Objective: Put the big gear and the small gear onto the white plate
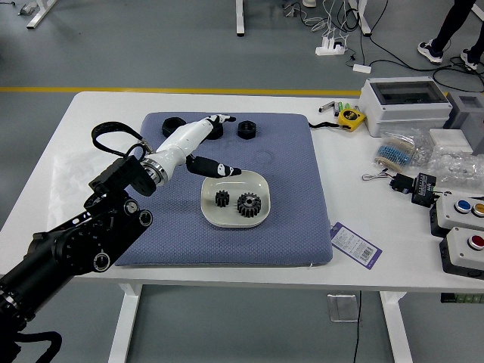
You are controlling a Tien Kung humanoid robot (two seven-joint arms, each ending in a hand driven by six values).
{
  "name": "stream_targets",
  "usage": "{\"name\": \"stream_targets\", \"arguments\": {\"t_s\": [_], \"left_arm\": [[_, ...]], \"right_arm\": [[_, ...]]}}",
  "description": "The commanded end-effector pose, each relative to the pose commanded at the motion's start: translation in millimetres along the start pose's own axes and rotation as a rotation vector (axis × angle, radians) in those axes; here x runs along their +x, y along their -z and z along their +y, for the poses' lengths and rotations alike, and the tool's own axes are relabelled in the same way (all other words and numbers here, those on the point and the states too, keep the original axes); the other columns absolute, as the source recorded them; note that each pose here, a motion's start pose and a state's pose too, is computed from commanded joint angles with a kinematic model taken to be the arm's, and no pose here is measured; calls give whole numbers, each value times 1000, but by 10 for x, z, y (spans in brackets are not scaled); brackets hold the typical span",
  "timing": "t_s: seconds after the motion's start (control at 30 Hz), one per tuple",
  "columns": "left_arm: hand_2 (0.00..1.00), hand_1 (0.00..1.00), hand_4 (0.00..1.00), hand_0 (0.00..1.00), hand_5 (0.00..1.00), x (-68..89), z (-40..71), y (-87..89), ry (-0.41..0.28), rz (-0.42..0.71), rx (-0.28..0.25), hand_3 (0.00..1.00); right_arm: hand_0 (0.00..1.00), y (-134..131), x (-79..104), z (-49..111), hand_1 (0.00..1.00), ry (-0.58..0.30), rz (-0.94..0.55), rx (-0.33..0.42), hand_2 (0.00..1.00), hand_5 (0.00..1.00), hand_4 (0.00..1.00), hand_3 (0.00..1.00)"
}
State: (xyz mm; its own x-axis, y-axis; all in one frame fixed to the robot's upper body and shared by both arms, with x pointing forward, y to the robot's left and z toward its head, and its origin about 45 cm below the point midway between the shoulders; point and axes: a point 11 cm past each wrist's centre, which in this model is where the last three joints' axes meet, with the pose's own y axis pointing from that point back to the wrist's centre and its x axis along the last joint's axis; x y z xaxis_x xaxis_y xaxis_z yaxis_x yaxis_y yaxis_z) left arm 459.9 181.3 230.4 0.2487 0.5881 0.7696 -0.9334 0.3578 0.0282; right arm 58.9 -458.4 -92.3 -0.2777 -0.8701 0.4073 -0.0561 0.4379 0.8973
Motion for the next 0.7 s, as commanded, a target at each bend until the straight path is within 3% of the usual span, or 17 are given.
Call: {"name": "stream_targets", "arguments": {"t_s": [0.17,0.2,0.3,0.5,0.7], "left_arm": [[915,780,998,727,502,187,265,120,-66,200,15,864],[843,723,998,703,572,221,305,137,-77,231,17,814],[843,723,998,703,572,319,481,224,-66,350,32,814],[817,713,998,721,610,489,804,371,32,364,94,776],[802,708,998,726,613,664,1173,511,-37,410,110,763]], "right_arm": [[688,10,8,-1,664,-1,-3,5,734,708,799,576],[687,12,8,-1,664,-1,-2,5,735,708,799,575],[687,23,5,0,664,0,3,8,735,708,799,575],[686,34,16,-1,664,0,-5,13,734,707,798,575],[686,20,24,-3,663,0,-9,13,735,708,799,575]]}}
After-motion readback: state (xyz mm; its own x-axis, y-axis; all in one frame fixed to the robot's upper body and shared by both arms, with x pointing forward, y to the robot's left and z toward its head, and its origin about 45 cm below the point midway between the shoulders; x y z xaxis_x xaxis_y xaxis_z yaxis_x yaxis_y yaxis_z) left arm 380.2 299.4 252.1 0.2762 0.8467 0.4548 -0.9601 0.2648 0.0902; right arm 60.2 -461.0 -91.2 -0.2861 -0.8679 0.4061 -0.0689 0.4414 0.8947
